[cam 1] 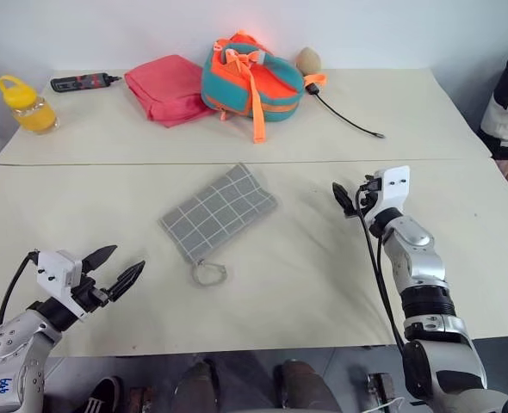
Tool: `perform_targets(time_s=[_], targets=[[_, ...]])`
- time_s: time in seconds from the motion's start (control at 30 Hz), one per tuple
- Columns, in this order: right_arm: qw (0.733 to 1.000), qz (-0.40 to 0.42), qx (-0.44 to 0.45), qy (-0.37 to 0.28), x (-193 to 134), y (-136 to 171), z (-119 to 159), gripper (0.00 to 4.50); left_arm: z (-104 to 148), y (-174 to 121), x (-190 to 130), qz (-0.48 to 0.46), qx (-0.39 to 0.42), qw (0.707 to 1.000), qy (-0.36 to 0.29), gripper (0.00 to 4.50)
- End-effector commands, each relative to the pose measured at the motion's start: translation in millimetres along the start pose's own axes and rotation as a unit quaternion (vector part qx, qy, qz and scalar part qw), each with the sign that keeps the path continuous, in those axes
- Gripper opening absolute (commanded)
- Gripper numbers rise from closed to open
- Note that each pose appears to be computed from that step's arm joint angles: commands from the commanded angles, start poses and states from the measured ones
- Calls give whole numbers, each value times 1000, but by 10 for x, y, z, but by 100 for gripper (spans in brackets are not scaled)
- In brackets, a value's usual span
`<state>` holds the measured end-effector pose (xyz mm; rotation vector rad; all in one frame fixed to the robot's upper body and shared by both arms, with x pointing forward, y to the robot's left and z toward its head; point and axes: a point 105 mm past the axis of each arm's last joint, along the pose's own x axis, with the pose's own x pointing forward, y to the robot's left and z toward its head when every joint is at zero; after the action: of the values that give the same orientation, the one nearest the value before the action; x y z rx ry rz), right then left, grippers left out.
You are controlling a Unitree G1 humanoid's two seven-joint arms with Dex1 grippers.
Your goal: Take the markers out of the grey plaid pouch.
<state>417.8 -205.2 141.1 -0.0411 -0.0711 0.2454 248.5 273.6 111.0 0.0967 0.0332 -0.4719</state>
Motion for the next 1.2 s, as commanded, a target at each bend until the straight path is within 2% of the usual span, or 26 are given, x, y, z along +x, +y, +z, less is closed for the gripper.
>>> perform_targets(time_s=[0.03, 0.27, 0.47, 0.57, 0.63, 0.73, 0.93, 1.07, 1.2], targets=[[1000, 2, -9, -24, -9, 2, 115, 450, 96, -23, 5, -5, 20, 1000, -19, 383], [999, 29, -20, -28, 24, 144, 143, 450, 139, -15, 39, -1, 44, 999, -22, 383], [993, 99, -22, -62, 97, 599, 301, 450, 188, -33, 77, -6, 77, 997, -30, 383], [987, 143, -11, -76, 151, 950, 355, 387, 196, -44, 124, -5, 93, 995, -33, 389], [985, 155, -21, -79, 178, 1084, 362, 326, 192, -53, 144, -7, 107, 994, -31, 389], [981, 174, -6, -90, 275, 1407, 402, 212, 217, -94, 169, -19, 180, 983, -28, 389], [973, 205, -84, -72, 392, 1813, 273, 4, 229, -134, 194, -38, 283, 958, -21, 389], [954, 247, -166, -44, 386, 1999, 67, 4, 210, -109, 212, -34, 332, 942, -14, 389], [952, 255, -170, -27, 379, 2013, -31, 4, 123, -127, 227, -46, 358, 933, -1, 389]])
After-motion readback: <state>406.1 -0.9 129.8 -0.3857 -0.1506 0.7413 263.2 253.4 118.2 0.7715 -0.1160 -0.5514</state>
